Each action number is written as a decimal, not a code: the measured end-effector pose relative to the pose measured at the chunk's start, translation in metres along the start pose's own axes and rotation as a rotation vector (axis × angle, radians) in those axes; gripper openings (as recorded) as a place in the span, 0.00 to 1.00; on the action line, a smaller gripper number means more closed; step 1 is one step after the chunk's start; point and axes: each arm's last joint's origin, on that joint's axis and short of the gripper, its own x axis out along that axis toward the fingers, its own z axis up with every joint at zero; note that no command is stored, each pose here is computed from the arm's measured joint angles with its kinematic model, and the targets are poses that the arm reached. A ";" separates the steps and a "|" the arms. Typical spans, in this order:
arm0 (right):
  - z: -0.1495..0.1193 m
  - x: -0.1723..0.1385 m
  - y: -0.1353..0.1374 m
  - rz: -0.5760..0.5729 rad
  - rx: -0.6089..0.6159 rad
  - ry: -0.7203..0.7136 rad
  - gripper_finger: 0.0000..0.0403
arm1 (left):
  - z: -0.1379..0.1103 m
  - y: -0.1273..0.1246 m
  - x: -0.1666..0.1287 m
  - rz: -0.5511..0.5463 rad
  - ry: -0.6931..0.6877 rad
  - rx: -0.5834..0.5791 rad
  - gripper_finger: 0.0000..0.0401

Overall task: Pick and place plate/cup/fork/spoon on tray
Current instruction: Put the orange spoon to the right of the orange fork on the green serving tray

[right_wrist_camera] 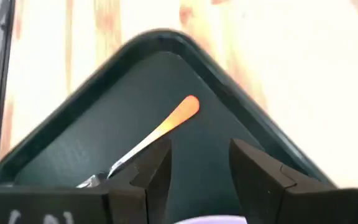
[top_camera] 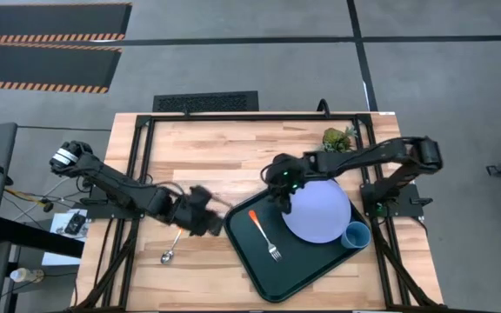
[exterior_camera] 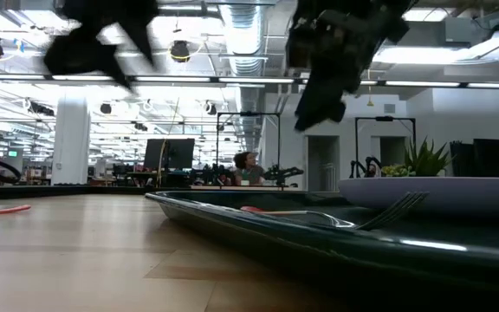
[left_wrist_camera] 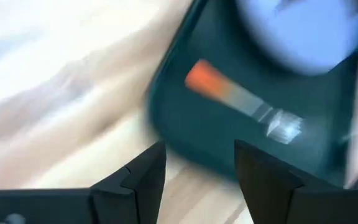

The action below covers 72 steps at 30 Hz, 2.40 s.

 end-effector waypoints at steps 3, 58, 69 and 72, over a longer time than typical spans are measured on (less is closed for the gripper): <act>0.000 -0.019 0.004 -0.035 -0.005 -0.024 0.46 | -0.024 0.013 -0.009 0.134 0.089 -0.026 0.43; -0.001 -0.024 0.012 -0.033 -0.023 -0.039 0.46 | -0.127 0.079 0.018 0.431 0.302 -0.165 0.42; 0.000 -0.025 0.006 -0.048 0.000 -0.034 0.46 | -0.126 0.083 0.026 0.425 0.345 -0.172 0.14; 0.000 -0.025 0.006 -0.048 0.004 -0.033 0.46 | -0.126 0.083 0.026 0.425 0.344 -0.176 0.03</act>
